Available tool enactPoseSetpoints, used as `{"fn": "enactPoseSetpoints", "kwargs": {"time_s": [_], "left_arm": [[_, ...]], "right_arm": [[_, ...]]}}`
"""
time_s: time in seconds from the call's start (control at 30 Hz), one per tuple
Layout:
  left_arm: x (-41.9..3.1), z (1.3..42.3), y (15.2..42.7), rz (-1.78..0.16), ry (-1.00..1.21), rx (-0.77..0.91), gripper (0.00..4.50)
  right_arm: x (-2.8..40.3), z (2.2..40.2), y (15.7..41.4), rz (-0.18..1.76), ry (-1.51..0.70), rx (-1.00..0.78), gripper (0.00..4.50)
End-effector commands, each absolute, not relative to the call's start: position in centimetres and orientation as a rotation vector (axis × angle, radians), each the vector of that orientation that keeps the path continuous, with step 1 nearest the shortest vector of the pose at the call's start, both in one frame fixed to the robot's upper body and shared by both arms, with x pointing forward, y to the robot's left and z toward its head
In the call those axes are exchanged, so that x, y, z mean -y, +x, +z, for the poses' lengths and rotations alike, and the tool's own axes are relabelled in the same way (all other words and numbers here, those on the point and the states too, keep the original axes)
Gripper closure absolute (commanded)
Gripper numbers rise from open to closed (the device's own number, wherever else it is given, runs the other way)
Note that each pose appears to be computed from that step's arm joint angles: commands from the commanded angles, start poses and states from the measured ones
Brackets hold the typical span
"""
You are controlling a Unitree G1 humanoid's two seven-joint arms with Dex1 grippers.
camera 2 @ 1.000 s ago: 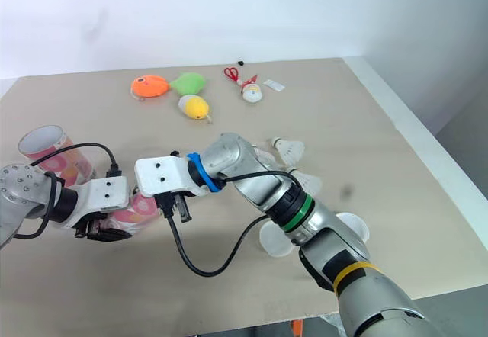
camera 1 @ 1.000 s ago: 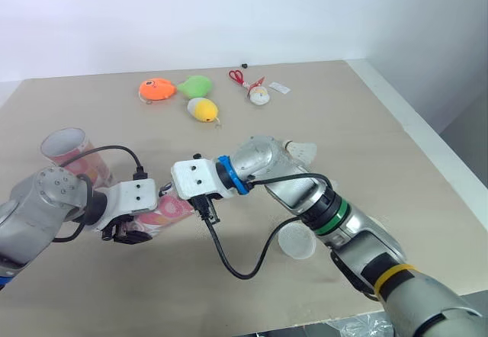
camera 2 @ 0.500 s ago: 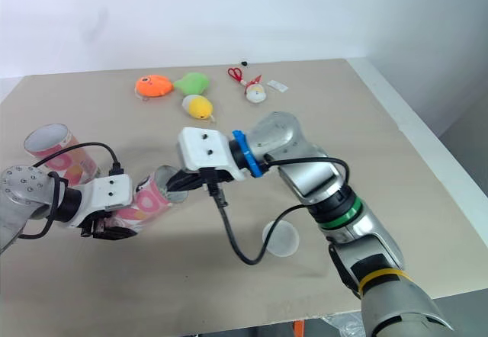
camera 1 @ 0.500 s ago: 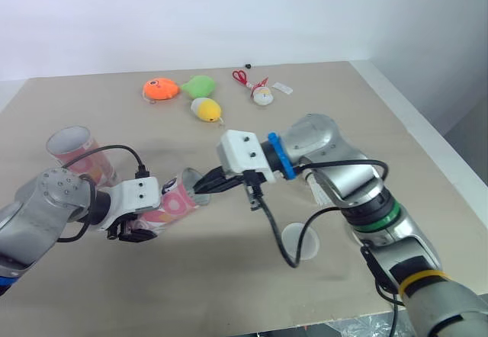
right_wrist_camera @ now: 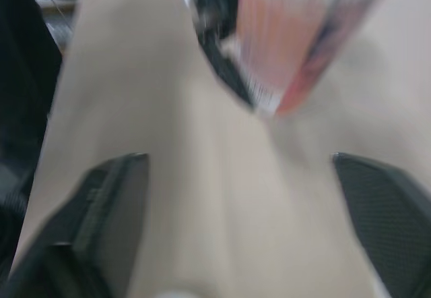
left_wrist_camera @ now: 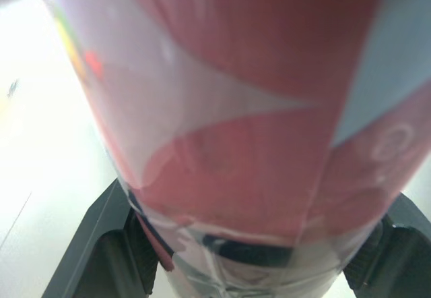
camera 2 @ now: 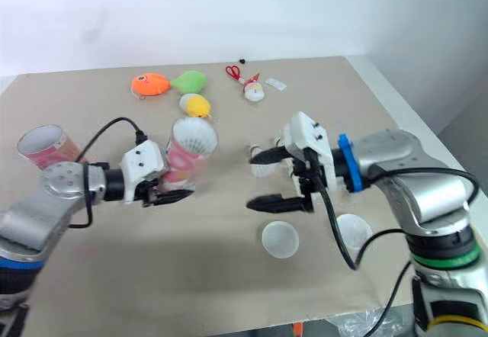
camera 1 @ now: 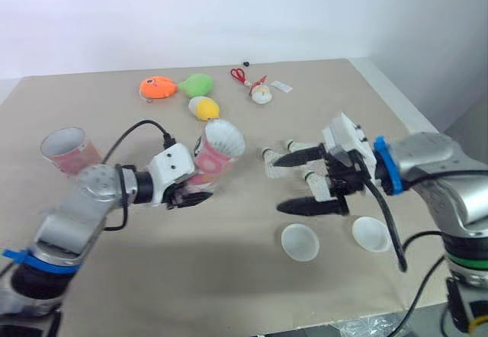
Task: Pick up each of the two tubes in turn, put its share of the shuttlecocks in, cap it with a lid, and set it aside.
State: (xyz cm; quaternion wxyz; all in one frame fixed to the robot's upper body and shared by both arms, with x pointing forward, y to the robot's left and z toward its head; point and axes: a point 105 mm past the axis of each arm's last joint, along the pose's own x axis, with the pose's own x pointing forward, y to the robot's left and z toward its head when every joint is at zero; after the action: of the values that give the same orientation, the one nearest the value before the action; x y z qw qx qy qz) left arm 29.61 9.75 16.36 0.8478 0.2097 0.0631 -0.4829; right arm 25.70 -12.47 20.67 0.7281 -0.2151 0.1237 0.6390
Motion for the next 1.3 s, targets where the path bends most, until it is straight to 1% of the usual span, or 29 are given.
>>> {"fn": "enactPoseSetpoints", "kwargs": {"time_s": [0.03,0.13,0.2,0.3,0.37,0.53,0.67,0.73,0.77,0.8,0.83,0.87,0.9,0.93,0.97,1.03,1.07,1.2,1.23,1.3], "left_arm": [[-8.7,16.4,29.6,-1.001,0.350,-0.041,1.58],[-7.5,14.5,28.9,-1.023,0.254,-0.007,1.58],[-7.4,12.2,28.8,-1.004,0.213,-0.016,1.58],[-7.4,11.0,28.7,-0.979,0.110,-0.008,1.58],[-7.4,10.0,28.5,-0.987,0.114,-0.007,1.58],[-7.8,6.6,28.2,-0.997,0.097,-0.065,1.58],[-7.8,5.6,27.7,-1.007,0.101,-0.071,1.58],[-7.8,5.4,27.7,-1.003,0.091,-0.074,1.58],[-7.8,5.4,27.8,-1.000,0.086,-0.076,1.58],[-7.9,5.3,27.8,-0.994,0.078,-0.078,1.58],[-7.9,5.3,27.8,-0.991,0.073,-0.079,1.58],[-8.0,5.2,27.9,-0.987,0.069,-0.080,1.58],[-8.1,5.2,27.9,-0.984,0.065,-0.081,1.58],[-8.1,5.2,27.9,-0.981,0.063,-0.084,1.58],[-8.1,5.2,28.0,-0.981,0.065,-0.084,1.58],[-8.1,5.2,27.9,-0.984,0.069,-0.083,1.58],[-8.1,5.2,27.9,-0.985,0.071,-0.083,1.58],[-8.2,5.3,28.0,-0.979,0.072,-0.082,1.58],[-8.2,5.3,28.0,-0.976,0.072,-0.082,1.58],[-8.3,5.3,28.1,-0.973,0.070,-0.083,1.58]], "right_arm": [[13.2,19.6,25.0,1.384,-0.597,-0.290,0.04],[14.1,17.0,25.3,1.340,-0.637,-0.342,0.04],[14.3,15.5,25.8,1.314,-0.647,-0.354,0.04],[14.4,14.1,26.5,1.294,-0.711,-0.352,0.04],[14.2,13.5,26.8,1.295,-0.721,-0.349,0.04],[13.7,11.7,27.1,1.311,-0.740,-0.359,0.04],[14.1,10.7,27.2,1.313,-0.755,-0.393,0.04],[14.4,10.4,27.1,1.310,-0.754,-0.403,0.43],[14.4,10.4,27.1,1.310,-0.753,-0.406,0.72],[14.5,10.3,27.1,1.310,-0.752,-0.411,1.14],[14.5,10.3,27.1,1.310,-0.752,-0.413,1.71],[14.5,10.3,27.1,1.311,-0.753,-0.416,2.04],[14.6,10.3,27.1,1.311,-0.756,-0.419,2.66],[14.6,10.3,27.0,1.311,-0.759,-0.423,2.88],[14.7,10.2,27.0,1.311,-0.763,-0.428,3.21],[14.7,10.1,27.0,1.312,-0.767,-0.435,4.13],[14.7,10.1,27.0,1.312,-0.769,-0.437,4.45],[14.9,10.2,27.2,1.310,-0.775,-0.440,4.45],[14.6,10.6,27.2,1.318,-0.759,-0.427,4.45],[13.5,12.6,27.5,1.335,-0.671,-0.360,4.45]]}}
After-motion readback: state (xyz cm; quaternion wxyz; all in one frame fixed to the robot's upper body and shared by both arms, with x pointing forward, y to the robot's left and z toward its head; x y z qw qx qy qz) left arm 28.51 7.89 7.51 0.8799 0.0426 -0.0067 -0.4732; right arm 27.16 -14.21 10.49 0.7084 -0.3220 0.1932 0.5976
